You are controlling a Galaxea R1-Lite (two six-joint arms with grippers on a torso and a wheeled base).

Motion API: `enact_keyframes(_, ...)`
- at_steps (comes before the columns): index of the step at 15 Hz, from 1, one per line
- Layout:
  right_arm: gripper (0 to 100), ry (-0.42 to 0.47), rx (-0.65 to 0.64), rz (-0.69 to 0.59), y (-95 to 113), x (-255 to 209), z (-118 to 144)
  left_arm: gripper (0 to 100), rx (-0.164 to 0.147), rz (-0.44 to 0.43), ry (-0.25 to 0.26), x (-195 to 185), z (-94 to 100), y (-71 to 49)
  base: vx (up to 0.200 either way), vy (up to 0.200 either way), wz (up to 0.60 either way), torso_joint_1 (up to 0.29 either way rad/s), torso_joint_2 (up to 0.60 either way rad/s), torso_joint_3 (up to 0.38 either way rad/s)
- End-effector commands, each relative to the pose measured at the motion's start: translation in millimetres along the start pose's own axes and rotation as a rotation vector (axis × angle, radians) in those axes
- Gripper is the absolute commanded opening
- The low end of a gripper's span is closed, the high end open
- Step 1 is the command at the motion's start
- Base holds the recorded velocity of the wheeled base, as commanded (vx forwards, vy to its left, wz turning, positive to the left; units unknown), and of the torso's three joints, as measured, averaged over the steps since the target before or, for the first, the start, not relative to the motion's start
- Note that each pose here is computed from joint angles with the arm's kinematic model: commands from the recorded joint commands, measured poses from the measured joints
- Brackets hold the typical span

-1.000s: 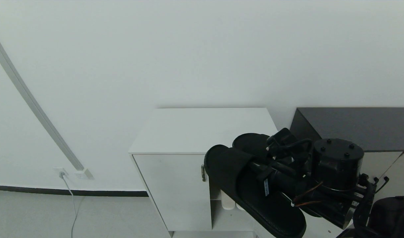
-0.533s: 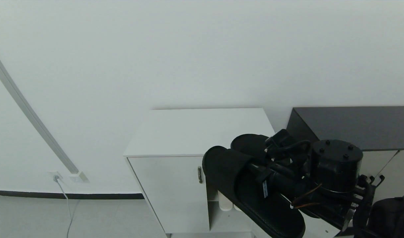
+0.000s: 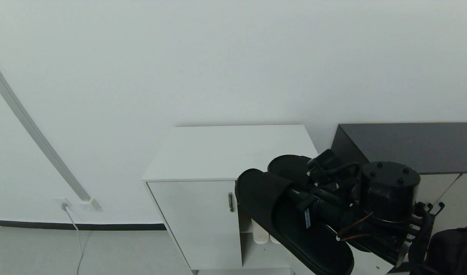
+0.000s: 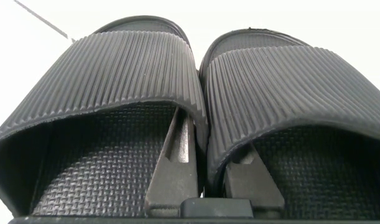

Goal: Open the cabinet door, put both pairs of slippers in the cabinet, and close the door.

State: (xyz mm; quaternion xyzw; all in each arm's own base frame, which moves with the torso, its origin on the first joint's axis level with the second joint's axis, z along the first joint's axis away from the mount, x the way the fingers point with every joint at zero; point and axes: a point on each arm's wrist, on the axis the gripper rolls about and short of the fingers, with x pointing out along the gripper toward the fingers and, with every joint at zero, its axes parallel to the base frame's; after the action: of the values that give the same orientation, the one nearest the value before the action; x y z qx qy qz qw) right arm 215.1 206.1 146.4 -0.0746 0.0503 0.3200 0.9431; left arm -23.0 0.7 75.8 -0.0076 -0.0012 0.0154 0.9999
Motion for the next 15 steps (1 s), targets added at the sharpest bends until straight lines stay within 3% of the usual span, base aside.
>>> enact_keyframes(1,0,0.007,0.0,0.003,1.0,0.5,-1.9,0,0.0,0.0,0.002,0.1,-0.1,0.0,0.0,0.0,0.0,-0.105,0.26,0.139)
enact_keyframes(15,0,0.014,-0.004,0.021,6.0,-1.4,-4.0,0,0.0,0.001,0.002,0.1,-0.1,0.0,0.0,0.0,0.0,-0.159,0.36,0.199)
